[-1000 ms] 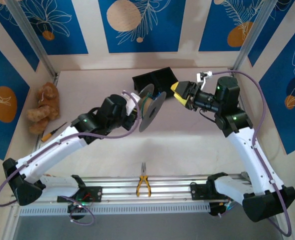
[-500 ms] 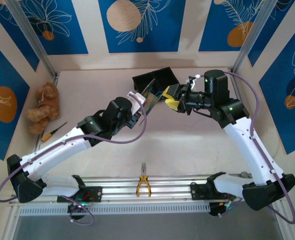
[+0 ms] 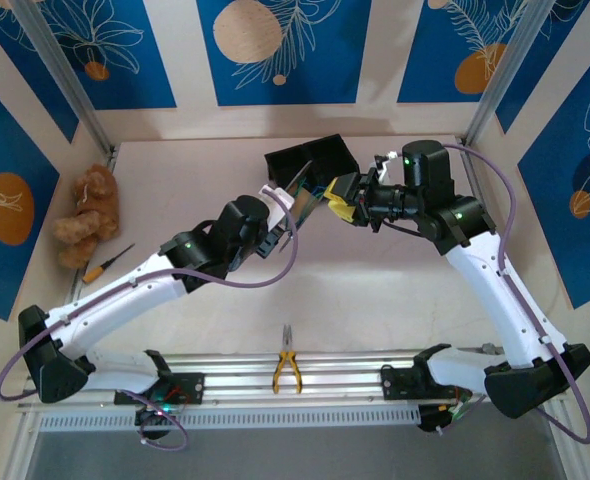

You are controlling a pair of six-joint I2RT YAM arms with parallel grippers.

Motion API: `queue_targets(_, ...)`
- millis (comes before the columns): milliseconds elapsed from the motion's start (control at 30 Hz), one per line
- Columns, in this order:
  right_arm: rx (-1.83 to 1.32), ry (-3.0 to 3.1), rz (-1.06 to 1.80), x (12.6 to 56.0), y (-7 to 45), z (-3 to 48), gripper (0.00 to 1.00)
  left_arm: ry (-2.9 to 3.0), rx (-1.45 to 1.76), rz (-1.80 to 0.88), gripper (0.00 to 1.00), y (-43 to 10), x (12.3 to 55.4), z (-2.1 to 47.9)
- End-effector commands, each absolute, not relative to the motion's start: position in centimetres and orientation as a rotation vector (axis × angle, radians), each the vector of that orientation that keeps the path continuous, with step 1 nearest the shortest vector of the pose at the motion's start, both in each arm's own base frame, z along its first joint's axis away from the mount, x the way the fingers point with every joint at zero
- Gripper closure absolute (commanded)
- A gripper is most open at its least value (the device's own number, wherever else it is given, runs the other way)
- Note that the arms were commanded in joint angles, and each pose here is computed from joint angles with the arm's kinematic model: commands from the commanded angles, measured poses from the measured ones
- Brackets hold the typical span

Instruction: Wrap the cables

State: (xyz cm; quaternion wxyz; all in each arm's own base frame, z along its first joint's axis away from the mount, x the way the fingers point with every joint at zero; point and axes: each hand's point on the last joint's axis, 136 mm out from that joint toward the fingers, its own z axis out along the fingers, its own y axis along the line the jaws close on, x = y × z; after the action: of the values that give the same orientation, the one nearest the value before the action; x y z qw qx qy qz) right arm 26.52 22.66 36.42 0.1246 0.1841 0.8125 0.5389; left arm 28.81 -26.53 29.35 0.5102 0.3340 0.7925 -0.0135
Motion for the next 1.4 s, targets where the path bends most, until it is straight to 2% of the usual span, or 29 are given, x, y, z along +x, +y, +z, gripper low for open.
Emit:
queue_targets(0, 0.505, 2.339, 1.566, 26.2, 22.5, 37.7, 0.72, 1.818, 0.719, -0.078, 1.00, -27.2, 29.3, 33.2)
queue_targets(267, 0.465, 2.340, 1.573, 26.4, 23.1, 37.8, 1.00, 1.844, 0.711, -0.078, 1.00, -27.4, 29.4, 33.3)
queue_targets(600, 0.248, 2.335, 1.375, 25.9, 24.3, 37.1, 1.00, 1.975, 0.619, -0.121, 1.00, -27.6, 29.6, 35.2)
queue_targets(900, -0.196, 2.197, 1.299, 23.2, 27.9, 38.0, 1.00, 2.094, 0.525, -0.174, 1.00, -27.9, 29.5, 37.1)
queue_targets(1200, -0.483, 2.105, 1.083, 20.5, 31.7, 36.4, 1.00, 2.166, 0.443, -0.226, 1.00, -28.6, 29.8, 37.7)
queue_targets(1367, -0.583, 2.033, 0.918, 19.6, 32.9, 33.5, 1.00, 2.189, 0.381, -0.290, 1.00, -28.5, 30.1, 38.1)
